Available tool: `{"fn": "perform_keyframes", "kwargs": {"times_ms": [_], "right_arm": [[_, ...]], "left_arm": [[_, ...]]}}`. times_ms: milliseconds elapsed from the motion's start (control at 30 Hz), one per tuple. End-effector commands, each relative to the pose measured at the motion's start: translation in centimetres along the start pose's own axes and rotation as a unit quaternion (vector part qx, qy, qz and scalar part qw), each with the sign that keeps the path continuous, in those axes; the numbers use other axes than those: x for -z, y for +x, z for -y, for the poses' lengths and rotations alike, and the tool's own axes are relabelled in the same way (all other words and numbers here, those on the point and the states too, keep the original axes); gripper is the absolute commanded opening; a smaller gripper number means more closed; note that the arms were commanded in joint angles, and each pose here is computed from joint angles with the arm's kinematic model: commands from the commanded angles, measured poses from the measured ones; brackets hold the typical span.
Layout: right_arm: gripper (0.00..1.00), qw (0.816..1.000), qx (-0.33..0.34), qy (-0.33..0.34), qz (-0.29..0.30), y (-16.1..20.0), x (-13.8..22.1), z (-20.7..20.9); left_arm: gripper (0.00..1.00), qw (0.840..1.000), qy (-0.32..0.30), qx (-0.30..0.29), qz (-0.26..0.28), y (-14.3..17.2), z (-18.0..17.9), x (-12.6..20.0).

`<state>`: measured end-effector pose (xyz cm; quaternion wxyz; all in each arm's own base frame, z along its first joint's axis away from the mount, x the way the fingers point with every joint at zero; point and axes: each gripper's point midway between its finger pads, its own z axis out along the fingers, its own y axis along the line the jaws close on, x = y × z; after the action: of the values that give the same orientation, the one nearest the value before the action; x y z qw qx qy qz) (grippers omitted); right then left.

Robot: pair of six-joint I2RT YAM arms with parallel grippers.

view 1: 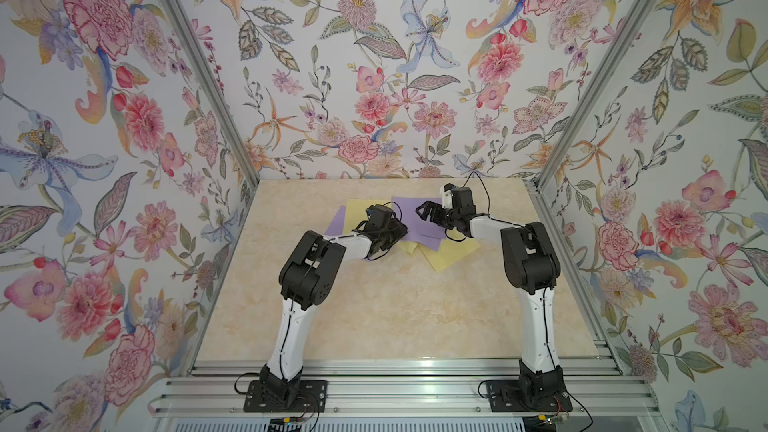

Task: Sort the scattered colored papers by color
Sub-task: Pick up the colored paper from the center of the board.

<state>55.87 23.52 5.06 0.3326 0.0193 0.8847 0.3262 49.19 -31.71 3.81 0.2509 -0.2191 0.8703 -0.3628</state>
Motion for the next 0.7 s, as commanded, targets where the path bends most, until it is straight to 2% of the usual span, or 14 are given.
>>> {"fn": "perform_keyframes", "kwargs": {"times_ms": [0,133,267,333,567,667], "right_arm": [[1.00,0.998,-0.025,0.020,-0.050,4.2,-1.3,1.8],[1.00,0.998,-0.026,0.021,-0.053,4.6,-1.4,2.0],[1.00,0.998,-0.027,0.020,-0.056,4.8,-1.4,2.1],[1.00,0.998,-0.026,0.020,-0.057,4.9,-1.4,2.0],[1.00,0.998,-0.027,0.020,-0.061,5.4,-1.4,2.2],[1.00,0.997,-0.028,0.019,-0.062,5.4,-1.5,2.2]], "left_arm": [[0.55,0.998,-0.052,0.013,-0.021,1.8,-3.4,-1.2],[0.47,0.999,-0.044,-0.014,-0.002,0.8,-2.2,0.0],[0.30,0.999,-0.038,-0.021,-0.003,0.7,-1.6,0.3],[0.25,0.999,-0.037,-0.022,-0.003,0.7,-1.5,0.4],[0.19,0.999,-0.029,-0.044,0.004,0.0,-0.3,1.0],[0.26,0.998,-0.026,-0.056,0.007,-0.4,0.4,1.5]]}}
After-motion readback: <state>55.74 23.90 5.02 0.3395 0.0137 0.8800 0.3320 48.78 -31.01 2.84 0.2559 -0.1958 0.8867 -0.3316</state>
